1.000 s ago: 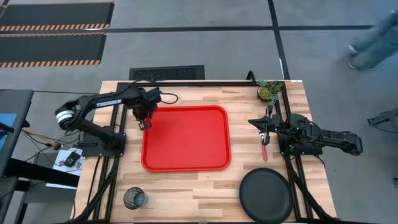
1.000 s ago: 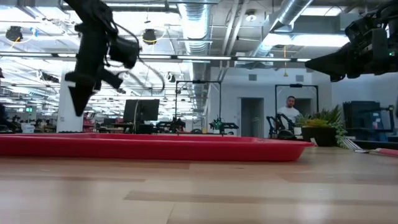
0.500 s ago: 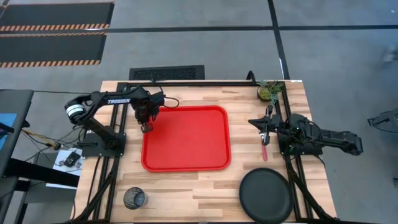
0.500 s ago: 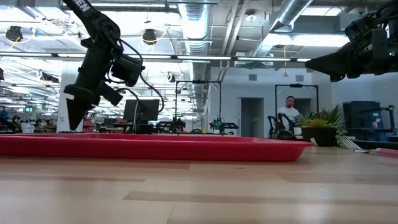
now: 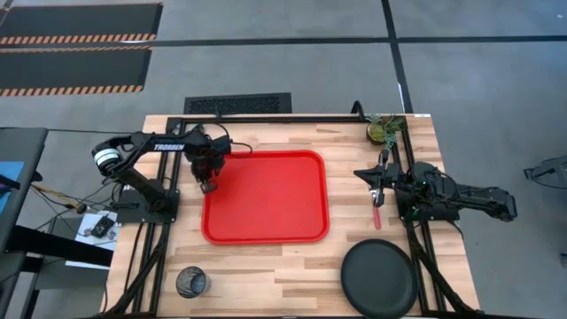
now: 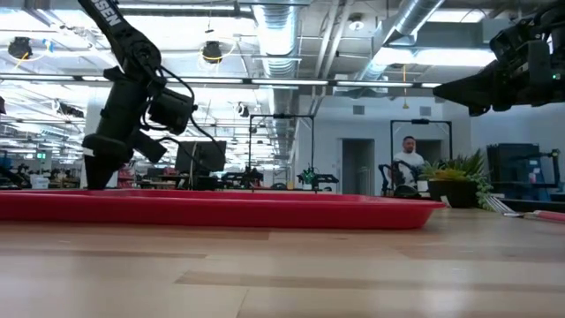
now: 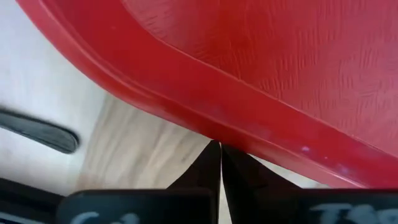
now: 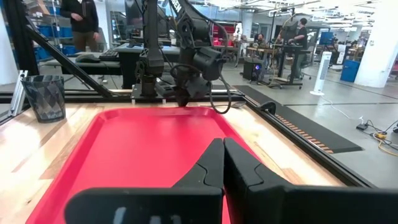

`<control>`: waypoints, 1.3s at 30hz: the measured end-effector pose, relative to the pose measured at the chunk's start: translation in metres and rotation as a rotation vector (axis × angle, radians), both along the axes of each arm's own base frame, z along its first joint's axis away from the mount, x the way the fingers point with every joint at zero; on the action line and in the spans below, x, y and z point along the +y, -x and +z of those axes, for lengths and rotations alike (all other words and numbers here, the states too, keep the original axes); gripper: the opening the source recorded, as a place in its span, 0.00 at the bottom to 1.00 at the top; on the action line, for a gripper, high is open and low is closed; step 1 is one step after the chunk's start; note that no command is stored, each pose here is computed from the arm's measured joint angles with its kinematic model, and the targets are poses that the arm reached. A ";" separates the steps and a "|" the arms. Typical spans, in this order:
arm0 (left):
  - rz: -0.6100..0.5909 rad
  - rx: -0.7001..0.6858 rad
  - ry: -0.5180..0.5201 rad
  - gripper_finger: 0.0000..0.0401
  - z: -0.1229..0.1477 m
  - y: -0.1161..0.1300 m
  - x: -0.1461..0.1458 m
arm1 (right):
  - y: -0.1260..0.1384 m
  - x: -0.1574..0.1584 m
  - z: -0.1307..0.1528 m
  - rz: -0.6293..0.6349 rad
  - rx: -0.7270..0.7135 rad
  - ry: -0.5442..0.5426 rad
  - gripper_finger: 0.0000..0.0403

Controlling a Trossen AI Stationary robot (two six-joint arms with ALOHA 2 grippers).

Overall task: Pick and place plate/cup/fork/spoon on tray
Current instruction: Move the red serving tray to the center of the table

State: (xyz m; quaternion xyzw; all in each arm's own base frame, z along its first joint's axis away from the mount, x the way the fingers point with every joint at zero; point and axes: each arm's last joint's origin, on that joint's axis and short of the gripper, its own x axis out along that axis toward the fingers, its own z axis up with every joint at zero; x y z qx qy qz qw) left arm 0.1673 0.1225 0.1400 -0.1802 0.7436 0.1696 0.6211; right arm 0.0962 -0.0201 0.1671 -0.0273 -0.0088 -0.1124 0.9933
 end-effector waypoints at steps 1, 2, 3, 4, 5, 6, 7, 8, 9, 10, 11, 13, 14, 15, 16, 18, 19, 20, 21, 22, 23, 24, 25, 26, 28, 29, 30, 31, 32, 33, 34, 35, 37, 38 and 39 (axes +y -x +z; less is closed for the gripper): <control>0.000 -0.007 -0.004 0.00 0.000 -0.001 0.001 | 0.000 0.000 0.000 0.000 0.000 0.000 0.04; 0.000 -0.010 -0.007 0.00 0.000 -0.001 0.001 | 0.000 0.000 0.000 0.000 0.000 0.000 0.04; 0.000 -0.011 -0.007 0.00 0.000 -0.001 0.001 | 0.000 0.000 0.000 -0.001 0.000 0.000 0.04; 0.000 -0.010 -0.006 0.00 0.000 -0.001 0.001 | 0.000 0.000 0.000 0.000 0.001 0.000 0.04; -0.001 -0.010 -0.005 0.00 0.000 -0.001 0.001 | 0.000 0.000 0.000 0.000 0.000 0.000 0.04; -0.001 -0.010 -0.006 0.00 0.000 -0.001 0.001 | 0.000 0.000 0.000 0.000 0.000 0.000 0.04; -0.002 -0.010 -0.006 0.00 0.000 -0.001 0.001 | 0.000 0.000 0.000 0.000 0.000 0.000 0.04; -0.004 -0.011 -0.005 0.00 0.000 -0.001 0.001 | 0.000 0.000 0.000 0.000 0.000 0.000 0.04; -0.007 -0.012 -0.002 0.00 0.000 -0.001 0.001 | 0.000 0.000 0.000 0.000 0.001 0.000 0.04; -0.008 -0.015 0.002 0.00 0.000 -0.001 0.001 | 0.000 0.000 0.000 0.000 0.001 0.000 0.04; -0.009 -0.015 0.004 0.00 0.000 -0.001 0.000 | 0.000 0.000 0.000 0.000 0.001 0.000 0.04; -0.012 -0.015 0.004 0.00 0.000 -0.002 0.000 | 0.000 0.000 0.000 0.000 0.001 -0.001 0.04; -0.015 -0.015 0.005 0.00 0.000 -0.002 -0.001 | 0.000 0.000 0.000 0.000 0.001 0.000 0.04; -0.017 -0.015 0.005 0.00 0.000 -0.002 -0.001 | 0.000 0.000 0.000 0.000 0.001 0.000 0.04; -0.020 -0.015 0.005 0.00 0.000 -0.003 -0.002 | 0.000 0.000 0.000 0.000 0.001 0.000 0.04; -0.029 -0.016 0.005 0.00 0.000 -0.004 -0.003 | 0.000 0.000 0.000 0.000 0.001 0.000 0.04; -0.034 -0.017 0.004 0.00 0.001 -0.004 -0.003 | 0.000 0.000 0.000 0.000 0.001 0.000 0.04; -0.042 -0.022 0.002 0.00 0.001 -0.006 -0.004 | 0.000 0.000 0.000 0.000 0.001 0.000 0.04; -0.047 -0.033 -0.006 0.00 0.002 -0.008 -0.003 | 0.000 0.000 0.000 0.000 0.001 0.000 0.04; -0.051 -0.049 -0.015 0.00 0.002 -0.010 -0.003 | 0.000 0.000 0.000 0.000 0.001 0.000 0.04; -0.053 -0.065 -0.021 0.00 0.003 -0.012 -0.002 | 0.000 0.000 0.000 0.000 0.001 0.000 0.04; -0.056 -0.076 -0.024 0.00 0.004 -0.013 -0.001 | 0.000 0.000 0.000 0.000 0.002 0.000 0.04; -0.061 -0.078 -0.023 0.00 0.004 -0.014 -0.001 | 0.000 0.000 0.000 0.000 0.002 -0.001 0.04; -0.065 -0.074 -0.021 0.00 0.004 -0.013 -0.001 | 0.000 0.000 0.000 0.000 0.001 0.000 0.04; -0.064 -0.071 -0.023 0.00 0.004 -0.013 -0.001 | 0.000 0.000 0.000 0.000 0.002 0.000 0.04; -0.065 -0.073 -0.024 0.00 0.004 -0.013 -0.001 | 0.000 0.000 0.000 0.000 0.002 0.000 0.04; -0.067 -0.074 -0.025 0.00 0.004 -0.013 -0.001 | 0.000 0.000 0.000 0.000 0.002 0.000 0.04; -0.067 -0.079 -0.028 0.00 0.004 -0.013 0.000 | 0.000 0.000 0.000 0.000 0.002 0.000 0.04; -0.067 -0.088 -0.034 0.00 0.004 -0.014 0.000 | 0.000 0.000 0.000 0.000 0.001 0.000 0.04; -0.067 -0.097 -0.040 0.00 0.004 -0.015 0.001 | 0.000 0.000 0.000 0.000 0.002 0.000 0.04; -0.067 -0.104 -0.040 0.00 0.003 -0.016 0.001 | 0.000 0.000 0.000 0.000 0.002 0.000 0.04; -0.066 -0.109 -0.037 0.00 0.003 -0.016 0.001 | 0.000 0.000 0.000 0.000 0.002 0.000 0.04; -0.066 -0.117 -0.026 0.00 0.003 -0.016 0.001 | 0.000 0.000 0.000 0.000 0.002 0.000 0.04; -0.067 -0.119 -0.022 0.00 0.003 -0.016 0.001 | 0.000 0.000 0.000 0.000 0.002 0.000 0.04; -0.066 -0.121 -0.018 0.00 0.003 -0.016 0.000 | 0.000 0.000 0.000 0.000 0.002 -0.001 0.04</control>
